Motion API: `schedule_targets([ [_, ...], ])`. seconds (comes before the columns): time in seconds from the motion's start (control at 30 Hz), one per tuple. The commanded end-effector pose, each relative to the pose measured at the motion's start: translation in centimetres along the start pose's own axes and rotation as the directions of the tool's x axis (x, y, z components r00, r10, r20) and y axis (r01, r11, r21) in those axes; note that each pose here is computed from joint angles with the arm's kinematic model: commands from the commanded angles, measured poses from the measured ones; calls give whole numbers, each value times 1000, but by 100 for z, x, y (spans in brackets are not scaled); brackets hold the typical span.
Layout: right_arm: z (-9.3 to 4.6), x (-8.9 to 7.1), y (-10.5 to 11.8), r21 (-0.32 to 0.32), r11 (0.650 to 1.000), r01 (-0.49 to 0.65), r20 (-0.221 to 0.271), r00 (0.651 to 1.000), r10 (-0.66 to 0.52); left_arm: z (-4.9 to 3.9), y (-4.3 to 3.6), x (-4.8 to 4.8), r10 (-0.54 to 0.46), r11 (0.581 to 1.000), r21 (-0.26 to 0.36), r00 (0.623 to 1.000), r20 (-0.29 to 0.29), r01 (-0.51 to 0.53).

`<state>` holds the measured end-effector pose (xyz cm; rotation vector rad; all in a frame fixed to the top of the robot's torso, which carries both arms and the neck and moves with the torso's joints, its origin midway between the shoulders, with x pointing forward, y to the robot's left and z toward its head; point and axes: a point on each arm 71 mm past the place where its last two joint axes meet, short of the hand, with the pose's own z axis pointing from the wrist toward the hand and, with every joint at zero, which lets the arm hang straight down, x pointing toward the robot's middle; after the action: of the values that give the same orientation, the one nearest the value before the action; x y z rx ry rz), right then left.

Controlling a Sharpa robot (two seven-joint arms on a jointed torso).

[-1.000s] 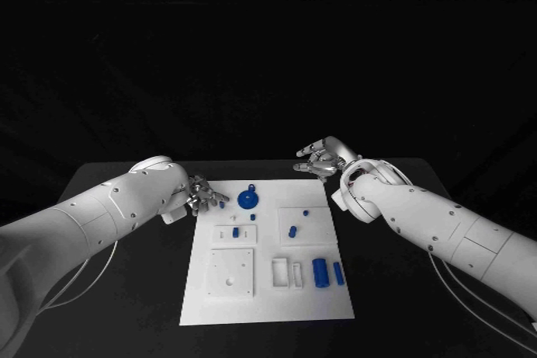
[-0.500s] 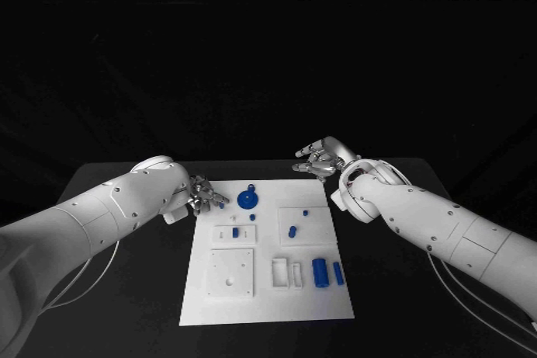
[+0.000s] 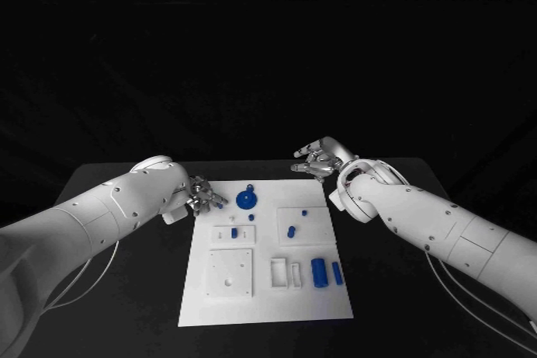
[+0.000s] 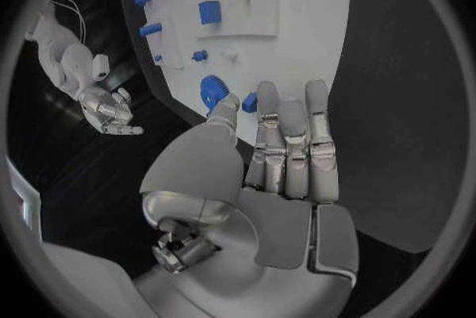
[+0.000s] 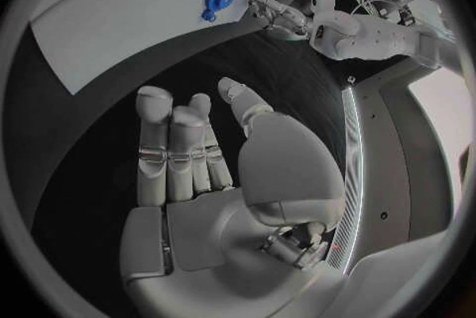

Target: Assemble the parts on the task board

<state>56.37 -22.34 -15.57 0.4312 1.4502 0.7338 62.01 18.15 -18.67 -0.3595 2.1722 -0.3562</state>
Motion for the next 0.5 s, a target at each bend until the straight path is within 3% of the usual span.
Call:
schedule_targets([
  [0.03,2,9,15,-7,1000,7,-11,1000,-8,3,-18,11,-5,1000,14,1000,-15,5],
  [0.5,5,15,29,-10,1000,7,-12,1000,-7,10,1,2,-9,1000,6,1000,-23,9],
])
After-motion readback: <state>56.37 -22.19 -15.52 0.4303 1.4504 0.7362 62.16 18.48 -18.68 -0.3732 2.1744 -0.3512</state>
